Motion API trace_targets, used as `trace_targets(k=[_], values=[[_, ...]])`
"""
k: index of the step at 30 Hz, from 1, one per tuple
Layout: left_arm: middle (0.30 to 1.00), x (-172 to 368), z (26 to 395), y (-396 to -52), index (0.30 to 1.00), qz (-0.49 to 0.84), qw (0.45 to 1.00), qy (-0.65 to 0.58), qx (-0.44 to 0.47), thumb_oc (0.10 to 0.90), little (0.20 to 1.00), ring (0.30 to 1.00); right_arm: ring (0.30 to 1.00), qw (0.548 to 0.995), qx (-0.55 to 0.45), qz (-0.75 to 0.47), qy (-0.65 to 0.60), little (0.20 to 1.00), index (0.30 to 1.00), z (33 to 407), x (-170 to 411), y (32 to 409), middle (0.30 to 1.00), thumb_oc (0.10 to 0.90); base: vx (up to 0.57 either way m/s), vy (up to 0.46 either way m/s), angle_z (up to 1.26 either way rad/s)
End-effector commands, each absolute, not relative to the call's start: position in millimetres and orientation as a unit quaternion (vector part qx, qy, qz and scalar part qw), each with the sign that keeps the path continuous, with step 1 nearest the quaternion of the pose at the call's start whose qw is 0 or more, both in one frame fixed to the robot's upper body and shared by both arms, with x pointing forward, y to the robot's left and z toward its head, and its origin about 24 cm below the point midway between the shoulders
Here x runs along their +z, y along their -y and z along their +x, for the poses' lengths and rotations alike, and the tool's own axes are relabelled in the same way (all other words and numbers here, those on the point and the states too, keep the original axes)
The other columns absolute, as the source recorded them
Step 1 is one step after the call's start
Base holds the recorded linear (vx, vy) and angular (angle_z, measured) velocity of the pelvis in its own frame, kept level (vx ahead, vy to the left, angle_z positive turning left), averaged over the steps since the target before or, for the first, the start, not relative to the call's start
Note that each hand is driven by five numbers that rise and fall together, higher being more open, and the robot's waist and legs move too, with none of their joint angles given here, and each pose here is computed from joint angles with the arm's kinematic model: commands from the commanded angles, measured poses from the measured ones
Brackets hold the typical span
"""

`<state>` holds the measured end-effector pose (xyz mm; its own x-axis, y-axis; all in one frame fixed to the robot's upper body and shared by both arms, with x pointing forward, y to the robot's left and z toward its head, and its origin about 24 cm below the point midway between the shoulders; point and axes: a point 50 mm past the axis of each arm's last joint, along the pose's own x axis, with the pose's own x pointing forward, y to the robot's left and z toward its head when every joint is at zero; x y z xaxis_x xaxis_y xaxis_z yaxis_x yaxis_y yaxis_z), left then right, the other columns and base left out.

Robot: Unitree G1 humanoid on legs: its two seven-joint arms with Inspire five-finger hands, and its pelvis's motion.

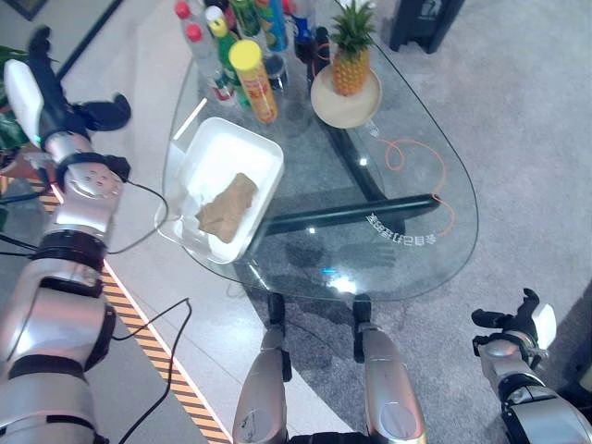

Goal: Wipe the table with a cloth and put it in the basket.

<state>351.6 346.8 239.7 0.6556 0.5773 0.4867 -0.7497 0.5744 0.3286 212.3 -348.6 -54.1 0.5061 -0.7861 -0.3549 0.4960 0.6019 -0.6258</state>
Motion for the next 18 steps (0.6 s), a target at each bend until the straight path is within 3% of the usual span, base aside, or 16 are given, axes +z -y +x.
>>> trace_targets(k=[1, 5, 9, 18], values=[[0.900, 237.6, 334.9, -363.2, 0.900, 0.242, 0.875, 0.193, 0.372, 0.800, 0.900, 0.900, 0.900, 0.802, -0.384, -0.226, -0.399, 0.900, 0.900, 159.4, -77.1, 364.2, 0.900, 0.800, 0.11, -0.050, 0.01], [0.900, 191.7, 323.2, -366.9, 0.900, 0.232, 0.901, 0.146, 0.335, 0.800, 0.900, 0.900, 0.900, 0.792, -0.355, -0.212, -0.450, 0.900, 0.900, 135.4, -95.5, 355.0, 0.900, 0.800, 0.10, -0.014, 0.13], [0.900, 107.5, 290.3, -374.4, 0.900, 0.193, 0.926, 0.041, 0.321, 0.800, 0.900, 0.900, 0.900, 0.770, -0.321, -0.211, -0.509, 0.900, 0.900, 104.3, -115.1, 341.8, 0.900, 0.800, 0.15, 0.004, -0.01], [0.900, -8.5, 229.5, -360.2, 0.900, 0.204, 0.930, -0.156, 0.262, 0.800, 0.900, 0.900, 0.900, 0.731, -0.291, -0.192, -0.586, 0.900, 0.900, 75.5, -129.1, 331.8, 0.900, 0.800, 0.04, -0.007, 0.03]])
